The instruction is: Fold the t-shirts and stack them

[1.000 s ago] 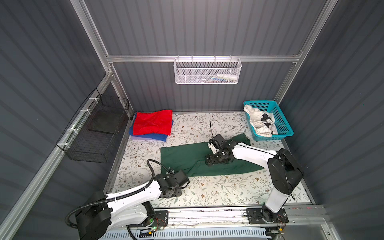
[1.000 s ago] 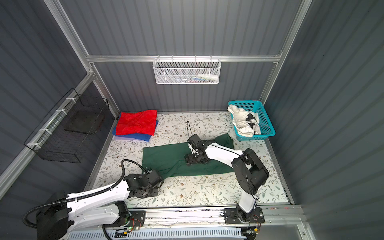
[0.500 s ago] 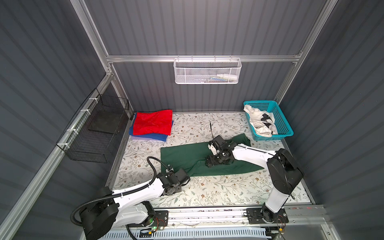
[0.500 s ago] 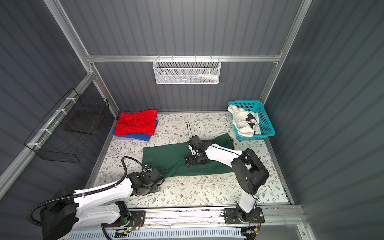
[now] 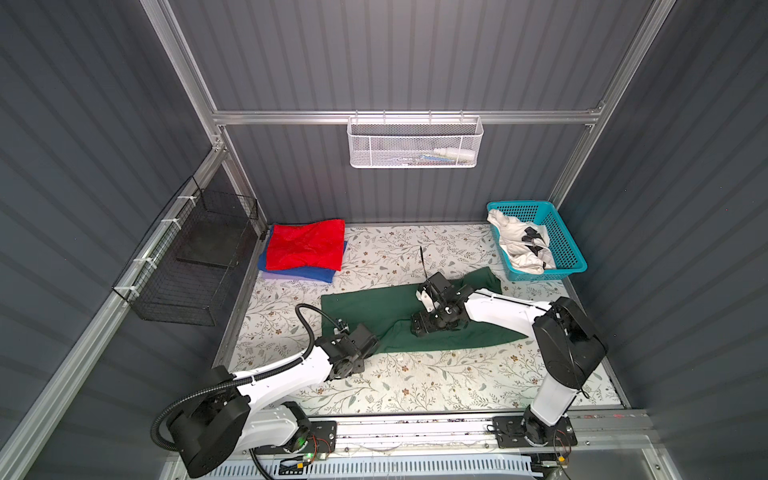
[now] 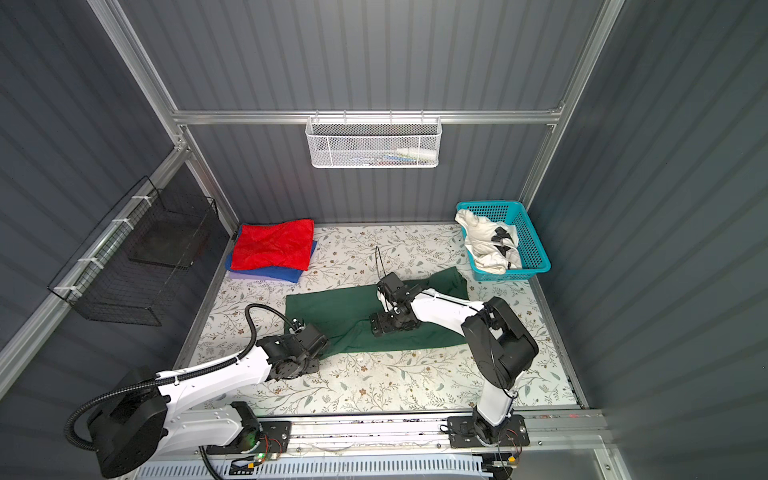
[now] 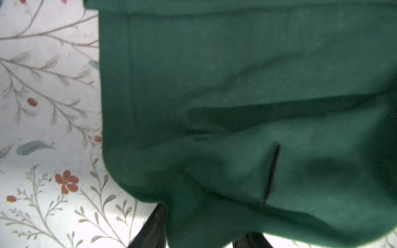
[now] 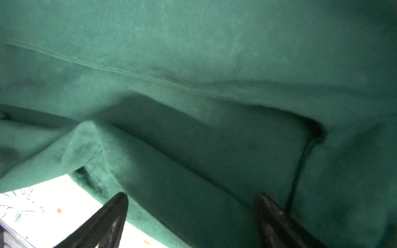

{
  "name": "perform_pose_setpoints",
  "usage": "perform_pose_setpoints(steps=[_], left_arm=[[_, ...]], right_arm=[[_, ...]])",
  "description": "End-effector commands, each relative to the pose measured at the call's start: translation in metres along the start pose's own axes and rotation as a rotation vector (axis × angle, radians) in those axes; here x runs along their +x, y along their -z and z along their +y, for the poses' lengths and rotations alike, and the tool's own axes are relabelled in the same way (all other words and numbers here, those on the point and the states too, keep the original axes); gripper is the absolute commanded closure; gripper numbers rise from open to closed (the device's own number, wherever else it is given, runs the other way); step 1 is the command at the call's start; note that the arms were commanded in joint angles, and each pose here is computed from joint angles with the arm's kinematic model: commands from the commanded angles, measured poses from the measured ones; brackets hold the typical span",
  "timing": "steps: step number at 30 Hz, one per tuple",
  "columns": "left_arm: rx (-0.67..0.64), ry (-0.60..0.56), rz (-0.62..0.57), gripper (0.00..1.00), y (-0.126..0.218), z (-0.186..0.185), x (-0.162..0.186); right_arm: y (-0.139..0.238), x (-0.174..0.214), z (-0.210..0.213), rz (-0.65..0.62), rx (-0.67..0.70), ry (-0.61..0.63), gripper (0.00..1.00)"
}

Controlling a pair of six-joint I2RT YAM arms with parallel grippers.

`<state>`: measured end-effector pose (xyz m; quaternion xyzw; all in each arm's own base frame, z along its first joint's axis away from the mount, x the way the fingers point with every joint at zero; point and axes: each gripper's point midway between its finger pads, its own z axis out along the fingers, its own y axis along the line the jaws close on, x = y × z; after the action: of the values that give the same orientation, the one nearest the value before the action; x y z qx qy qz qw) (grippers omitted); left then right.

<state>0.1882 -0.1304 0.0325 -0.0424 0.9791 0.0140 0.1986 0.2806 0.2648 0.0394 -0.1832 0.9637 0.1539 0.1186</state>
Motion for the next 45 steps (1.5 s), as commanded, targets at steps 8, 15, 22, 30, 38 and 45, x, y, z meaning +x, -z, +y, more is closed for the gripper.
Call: perform_pose_setpoints(steps=[8,15,22,30,38,45], left_arm=[[0.024,0.004,-0.042,0.6,0.001,-0.014,-0.02],[0.023,0.002,-0.051,0.74,0.001,-0.017,-0.027],[0.011,0.015,-0.046,1.0,0.01,-0.014,-0.035],[0.041,0.032,-0.028,1.0,0.044,-0.003,-0.034],[0.077,0.034,0.05,1.0,0.065,0.004,-0.018],[0.109,0.06,0.152,1.0,0.073,0.008,0.006]], right_arm=[[-0.005,0.005,0.0,0.017,-0.013,-0.012,0.06],[-0.006,0.006,-0.001,0.018,-0.022,-0.017,0.06],[-0.001,0.003,-0.007,-0.007,-0.025,-0.041,0.06],[0.014,-0.003,-0.016,-0.052,0.017,-0.058,0.06],[0.015,-0.002,-0.014,-0.043,0.008,-0.032,0.08],[0.015,0.001,-0.012,-0.04,-0.006,-0.019,0.18]])
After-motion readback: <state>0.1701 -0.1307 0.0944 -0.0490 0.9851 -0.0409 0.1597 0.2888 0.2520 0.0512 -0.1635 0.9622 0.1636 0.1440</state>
